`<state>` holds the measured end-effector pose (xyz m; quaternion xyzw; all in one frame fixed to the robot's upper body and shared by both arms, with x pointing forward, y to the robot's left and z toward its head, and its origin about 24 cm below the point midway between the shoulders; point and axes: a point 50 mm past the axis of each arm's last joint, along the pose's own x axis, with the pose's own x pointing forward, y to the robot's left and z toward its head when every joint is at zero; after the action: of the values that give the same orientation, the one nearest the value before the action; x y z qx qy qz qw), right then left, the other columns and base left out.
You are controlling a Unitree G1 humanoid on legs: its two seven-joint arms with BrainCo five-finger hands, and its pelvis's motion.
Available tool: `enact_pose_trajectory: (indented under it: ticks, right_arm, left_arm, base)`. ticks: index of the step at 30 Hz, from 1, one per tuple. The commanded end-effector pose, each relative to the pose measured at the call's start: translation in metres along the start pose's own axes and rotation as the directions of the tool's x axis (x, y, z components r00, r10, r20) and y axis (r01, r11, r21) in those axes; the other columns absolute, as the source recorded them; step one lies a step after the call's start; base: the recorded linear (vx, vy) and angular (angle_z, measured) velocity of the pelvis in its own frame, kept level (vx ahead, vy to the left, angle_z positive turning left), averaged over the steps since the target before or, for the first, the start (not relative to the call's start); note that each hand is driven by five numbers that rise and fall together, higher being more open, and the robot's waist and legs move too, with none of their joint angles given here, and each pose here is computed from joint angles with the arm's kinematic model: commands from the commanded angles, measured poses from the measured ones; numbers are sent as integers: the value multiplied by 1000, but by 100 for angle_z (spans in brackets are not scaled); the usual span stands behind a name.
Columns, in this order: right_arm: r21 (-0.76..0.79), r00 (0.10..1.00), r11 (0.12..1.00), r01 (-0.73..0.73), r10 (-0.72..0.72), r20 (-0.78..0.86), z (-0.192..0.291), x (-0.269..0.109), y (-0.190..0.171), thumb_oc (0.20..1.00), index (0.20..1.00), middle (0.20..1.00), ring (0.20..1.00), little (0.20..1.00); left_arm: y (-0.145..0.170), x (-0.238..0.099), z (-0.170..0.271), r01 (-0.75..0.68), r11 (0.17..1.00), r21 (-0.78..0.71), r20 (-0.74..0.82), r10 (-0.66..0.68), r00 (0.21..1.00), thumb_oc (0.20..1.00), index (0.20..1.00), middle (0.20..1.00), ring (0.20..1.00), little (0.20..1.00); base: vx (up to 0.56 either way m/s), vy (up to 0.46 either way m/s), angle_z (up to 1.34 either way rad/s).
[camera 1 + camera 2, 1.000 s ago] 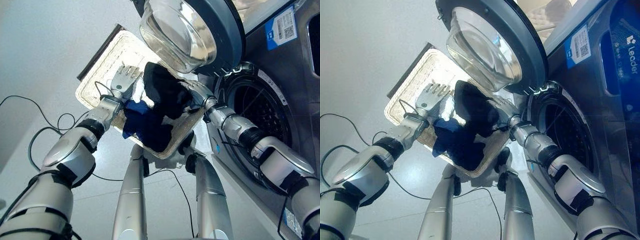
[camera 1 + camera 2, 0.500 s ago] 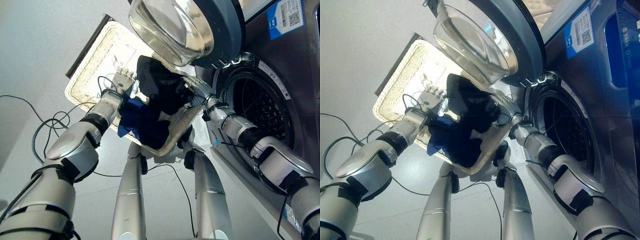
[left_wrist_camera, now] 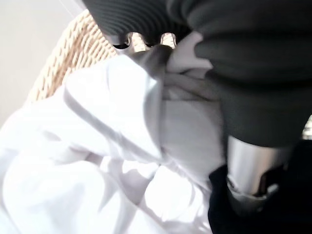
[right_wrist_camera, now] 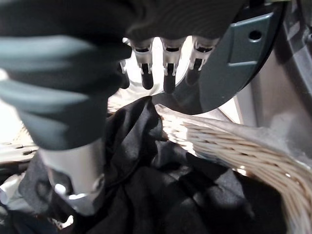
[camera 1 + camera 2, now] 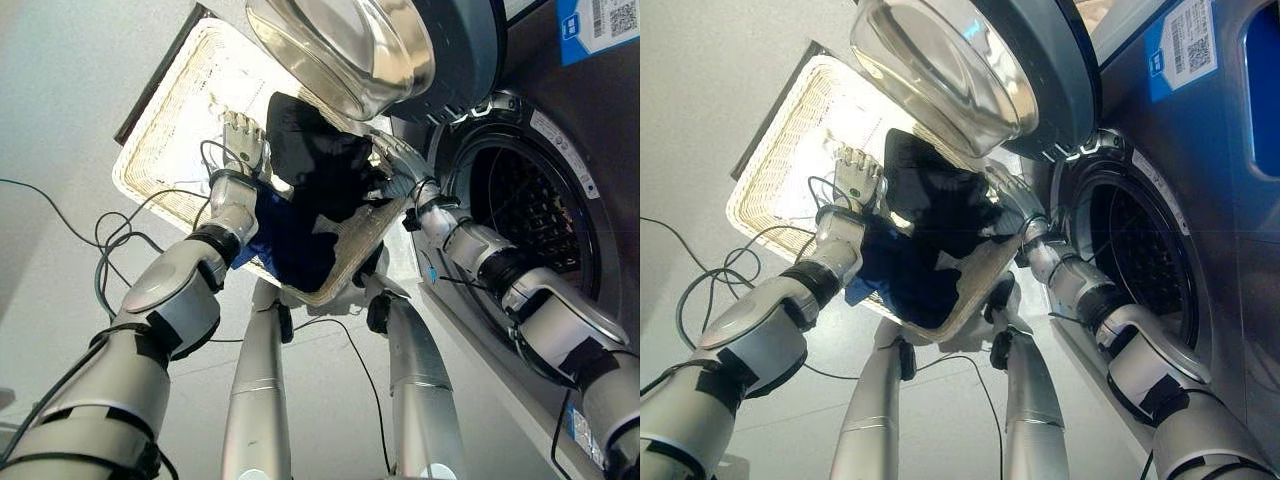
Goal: Put the clothes into the washing machine.
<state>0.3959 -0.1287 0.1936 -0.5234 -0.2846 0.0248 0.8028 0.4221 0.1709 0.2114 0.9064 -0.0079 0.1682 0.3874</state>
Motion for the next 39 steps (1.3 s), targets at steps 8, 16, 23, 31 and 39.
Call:
enact_pose_trajectory:
  ticks: [8,16,23,31,39]
  right_arm:
    - [122,988,983,139,-147,51,8,5,-25,1000,1000,1000,1000,1000]
    - [130,988,981,144,-149,33,2,-2,-24,1000,1000,1000,1000,1000]
    - [148,989,979,143,-145,5,-5,-11,-22,1000,1000,1000,1000,1000]
    - [169,991,977,132,-131,-19,-4,-13,-17,1000,1000,1000,1000,1000]
    - [196,995,975,104,-102,-21,-2,-16,-17,1000,1000,1000,1000,1000]
  left_arm:
    - [-74,-11,-59,348,933,-93,-213,-361,908,200,200,200,200,200]
    - [-72,-8,-58,119,935,-334,-164,-182,969,200,200,200,200,200]
    - [-73,-10,-66,-163,586,-794,-292,-133,947,200,200,200,200,200]
    - [-72,-14,-65,-351,-53,-935,-332,-223,917,200,200,200,200,200]
    - [-50,-16,-55,-343,-517,-784,-298,-172,939,200,200,200,200,200]
  base:
    - [0,0,0]
    - [5,8,1]
    - [0,0,0]
    - [5,2,1]
    - [13,12,3]
